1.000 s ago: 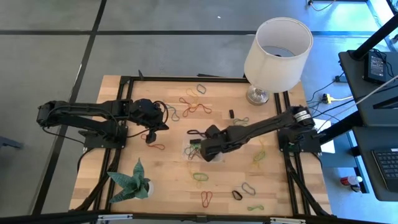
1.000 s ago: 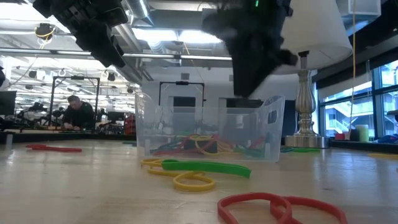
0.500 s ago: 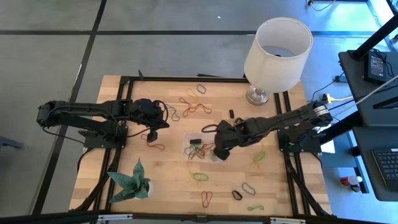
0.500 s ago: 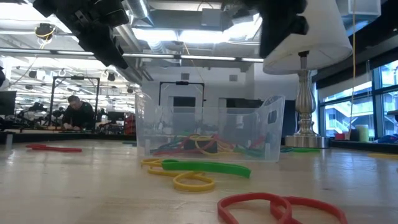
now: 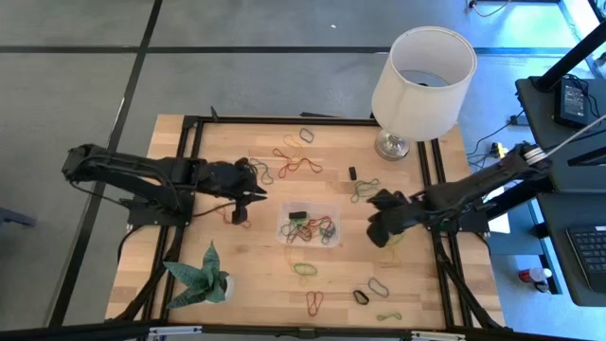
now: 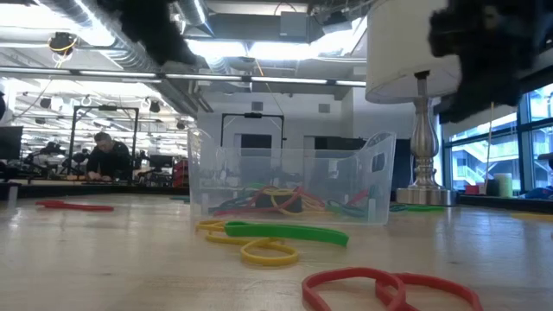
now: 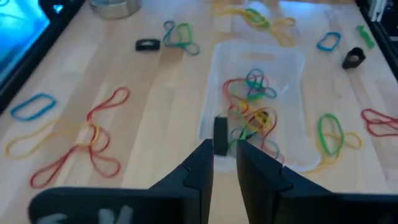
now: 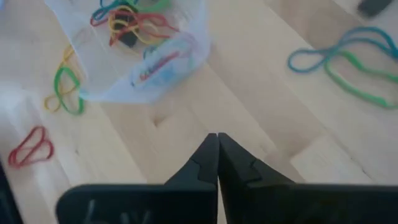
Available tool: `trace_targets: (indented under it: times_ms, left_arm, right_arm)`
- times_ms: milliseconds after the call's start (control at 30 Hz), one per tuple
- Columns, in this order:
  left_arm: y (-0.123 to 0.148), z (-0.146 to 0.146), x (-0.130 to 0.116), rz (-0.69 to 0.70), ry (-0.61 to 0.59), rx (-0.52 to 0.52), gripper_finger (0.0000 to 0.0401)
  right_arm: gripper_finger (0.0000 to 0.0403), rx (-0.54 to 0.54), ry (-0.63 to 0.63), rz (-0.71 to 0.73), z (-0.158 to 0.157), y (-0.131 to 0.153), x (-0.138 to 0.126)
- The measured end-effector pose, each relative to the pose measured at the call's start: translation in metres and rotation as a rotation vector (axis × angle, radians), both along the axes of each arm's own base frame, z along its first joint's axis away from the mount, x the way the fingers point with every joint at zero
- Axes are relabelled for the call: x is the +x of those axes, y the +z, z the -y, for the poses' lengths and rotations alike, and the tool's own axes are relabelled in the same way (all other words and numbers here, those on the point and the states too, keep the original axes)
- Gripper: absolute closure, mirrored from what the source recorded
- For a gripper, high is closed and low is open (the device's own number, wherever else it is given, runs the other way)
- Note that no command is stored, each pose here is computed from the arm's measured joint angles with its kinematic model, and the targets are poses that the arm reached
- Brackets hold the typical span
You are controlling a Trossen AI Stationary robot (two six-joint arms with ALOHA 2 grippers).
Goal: Pick and place rubber bands into bin
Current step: Put the yellow rubber band into the transparent bin
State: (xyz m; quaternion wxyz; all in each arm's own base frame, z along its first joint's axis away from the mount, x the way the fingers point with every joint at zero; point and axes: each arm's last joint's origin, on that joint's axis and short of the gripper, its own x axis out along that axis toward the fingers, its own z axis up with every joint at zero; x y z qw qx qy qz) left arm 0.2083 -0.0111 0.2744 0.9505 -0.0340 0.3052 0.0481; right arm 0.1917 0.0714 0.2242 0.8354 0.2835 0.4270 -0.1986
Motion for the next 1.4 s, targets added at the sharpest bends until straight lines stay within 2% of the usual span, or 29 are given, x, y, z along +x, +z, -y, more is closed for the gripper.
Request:
trace_targets:
  times_ms: [167, 333, 567, 733, 1033, 1400]
  left_arm:
    - [0.009, 0.032, 0.026, -0.079, -0.061, 0.059, 0.0336]
    - [0.005, 0.07, 0.057, -0.167, -0.178, 0.127, 0.0336]
    - [-0.019, 0.113, 0.095, -0.26, -0.331, 0.225, 0.0334]
    - [-0.044, 0.133, 0.113, -0.332, -0.392, 0.227, 0.0325]
    - [-0.095, 0.153, 0.129, -0.425, -0.44, 0.213, 0.032]
    - [-0.125, 0.157, 0.136, -0.488, -0.437, 0.222, 0.032]
  right_arm:
    - [0.0397, 0.04, 0.066, 0.044, 0.008, -0.003, -0.026]
    - [0.0396, 0.011, 0.165, 0.081, 0.014, -0.002, -0.042]
    - [0.0396, -0.036, 0.241, 0.109, 0.018, 0.002, -0.051]
    - [0.0396, -0.059, 0.271, 0.105, 0.019, 0.002, -0.052]
    - [0.0396, -0.067, 0.283, 0.102, 0.019, 0.002, -0.052]
    - [0.0396, -0.067, 0.282, 0.101, 0.019, 0.002, -0.052]
